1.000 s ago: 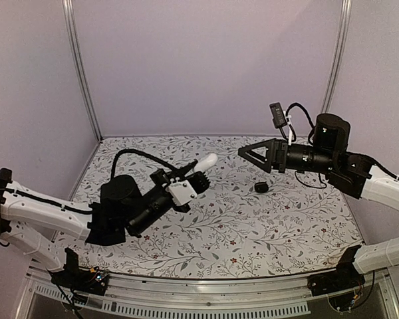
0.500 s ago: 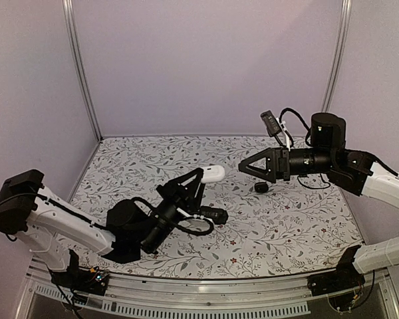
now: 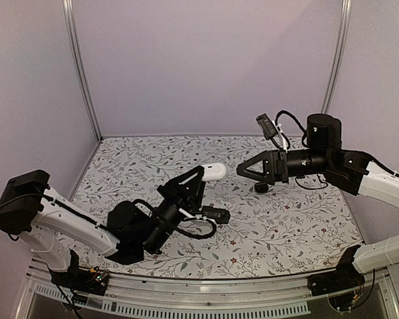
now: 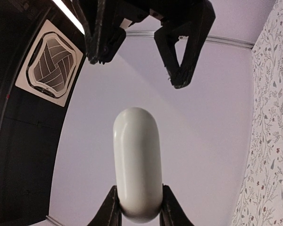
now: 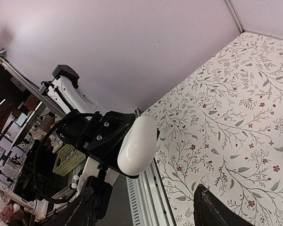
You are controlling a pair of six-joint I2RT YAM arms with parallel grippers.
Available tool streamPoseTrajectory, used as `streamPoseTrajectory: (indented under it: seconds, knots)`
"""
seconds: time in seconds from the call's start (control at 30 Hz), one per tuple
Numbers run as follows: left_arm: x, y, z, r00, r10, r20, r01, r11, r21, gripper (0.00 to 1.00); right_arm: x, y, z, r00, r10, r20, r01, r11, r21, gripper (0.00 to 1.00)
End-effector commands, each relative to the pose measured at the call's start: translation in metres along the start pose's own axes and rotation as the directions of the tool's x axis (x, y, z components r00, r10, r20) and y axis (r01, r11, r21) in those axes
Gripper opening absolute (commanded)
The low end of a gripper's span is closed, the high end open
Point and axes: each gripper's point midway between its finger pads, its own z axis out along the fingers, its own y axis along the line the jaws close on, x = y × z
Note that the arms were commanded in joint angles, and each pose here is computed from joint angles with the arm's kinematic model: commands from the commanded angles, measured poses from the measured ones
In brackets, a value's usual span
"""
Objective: Insert the wireless bluetooth earbuds into the charging case
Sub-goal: Pass from the left arm to the right
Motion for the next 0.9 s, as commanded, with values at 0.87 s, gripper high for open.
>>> streamPoseTrajectory:
  seconds: [0.87]
  knots:
    - [-0.052, 0.094, -0.034, 0.183, -0.974, -0.133, 0.686, 0.029, 0.727, 0.0, -0.043, 0.053, -0.029, 0.868, -0.49, 0.082, 0.492, 0.871, 0.002, 0.64]
